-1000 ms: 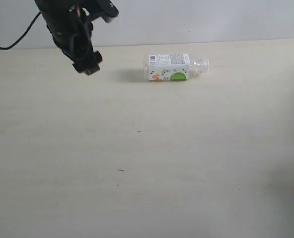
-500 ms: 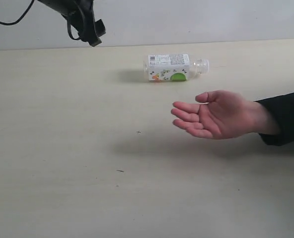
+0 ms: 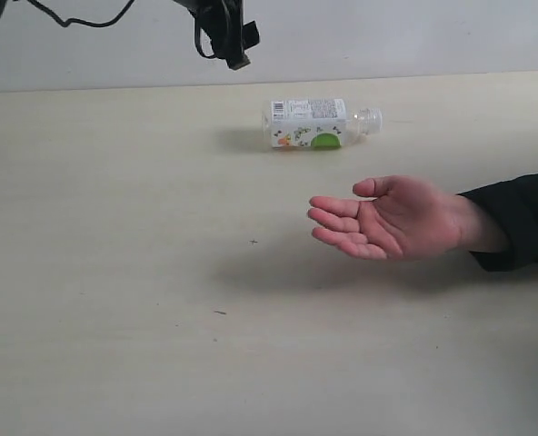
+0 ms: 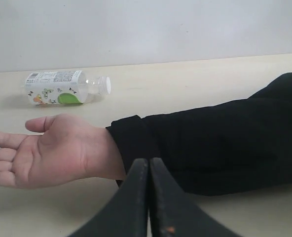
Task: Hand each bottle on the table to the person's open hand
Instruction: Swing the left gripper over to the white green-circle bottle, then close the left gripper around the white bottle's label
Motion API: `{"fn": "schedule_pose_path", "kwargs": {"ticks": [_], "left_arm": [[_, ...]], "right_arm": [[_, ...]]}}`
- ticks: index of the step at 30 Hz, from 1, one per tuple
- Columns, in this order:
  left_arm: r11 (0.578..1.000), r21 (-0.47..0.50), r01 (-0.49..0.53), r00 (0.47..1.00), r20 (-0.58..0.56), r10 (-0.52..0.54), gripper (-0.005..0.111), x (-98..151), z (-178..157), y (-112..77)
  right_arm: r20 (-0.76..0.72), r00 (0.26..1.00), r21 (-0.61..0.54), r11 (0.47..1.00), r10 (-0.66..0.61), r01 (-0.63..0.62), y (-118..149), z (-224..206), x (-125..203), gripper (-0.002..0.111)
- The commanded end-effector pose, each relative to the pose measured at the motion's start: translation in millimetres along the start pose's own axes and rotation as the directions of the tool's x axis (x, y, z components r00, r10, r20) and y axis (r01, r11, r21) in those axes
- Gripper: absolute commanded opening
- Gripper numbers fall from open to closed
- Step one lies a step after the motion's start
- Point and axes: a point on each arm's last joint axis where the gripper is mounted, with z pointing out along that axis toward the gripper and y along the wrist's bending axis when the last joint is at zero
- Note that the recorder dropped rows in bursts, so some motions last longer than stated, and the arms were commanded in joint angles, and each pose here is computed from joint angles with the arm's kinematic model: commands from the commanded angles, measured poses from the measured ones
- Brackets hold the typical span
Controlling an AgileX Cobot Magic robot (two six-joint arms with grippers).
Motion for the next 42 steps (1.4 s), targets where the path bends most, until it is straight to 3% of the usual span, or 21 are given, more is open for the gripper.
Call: {"fn": "schedule_pose_path", "kwargs": {"ticks": [1, 8, 11, 16, 23, 33, 42], "left_arm": [[0.995, 0.102, -0.016, 1.0, -0.006, 0.017, 0.079, -5, 15, -2.5], [0.933, 0.357, 0.039, 0.989, 0.122, -0.088, 0.078, 3, 23, -0.4], [0.914, 0.403, 0.053, 0.987, 0.118, -0.11, 0.078, 13, 27, 2.6], [0.935, 0.354, 0.027, 0.988, 0.132, -0.078, 0.078, 20, 45, -0.8], [0.98, 0.198, 0.036, 0.98, 0.184, -0.073, 0.078, 17, 55, 8.0], [0.944, 0.327, -0.033, 0.99, 0.138, -0.013, 0.083, 29, 72, -18.5], [0.932, 0.363, 0.017, 0.987, 0.143, -0.074, 0.101, 33, 86, -31.9]], "right_arm": [[0.003, 1.0, 0.001, 1.0, -0.004, 0.004, 0, 1, 1, 0.0], [0.003, 1.0, 0.001, 1.0, -0.004, 0.004, 0, 1, 1, 0.0], [0.003, 1.0, 0.001, 1.0, -0.004, 0.004, 0, 1, 1, 0.0], [0.003, 1.0, 0.001, 1.0, -0.004, 0.004, 0, 1, 1, 0.0], [0.003, 1.0, 0.001, 1.0, -0.004, 0.004, 0, 1, 1, 0.0], [0.003, 1.0, 0.001, 1.0, -0.004, 0.004, 0, 1, 1, 0.0], [0.003, 1.0, 0.001, 1.0, -0.004, 0.004, 0, 1, 1, 0.0]]}}
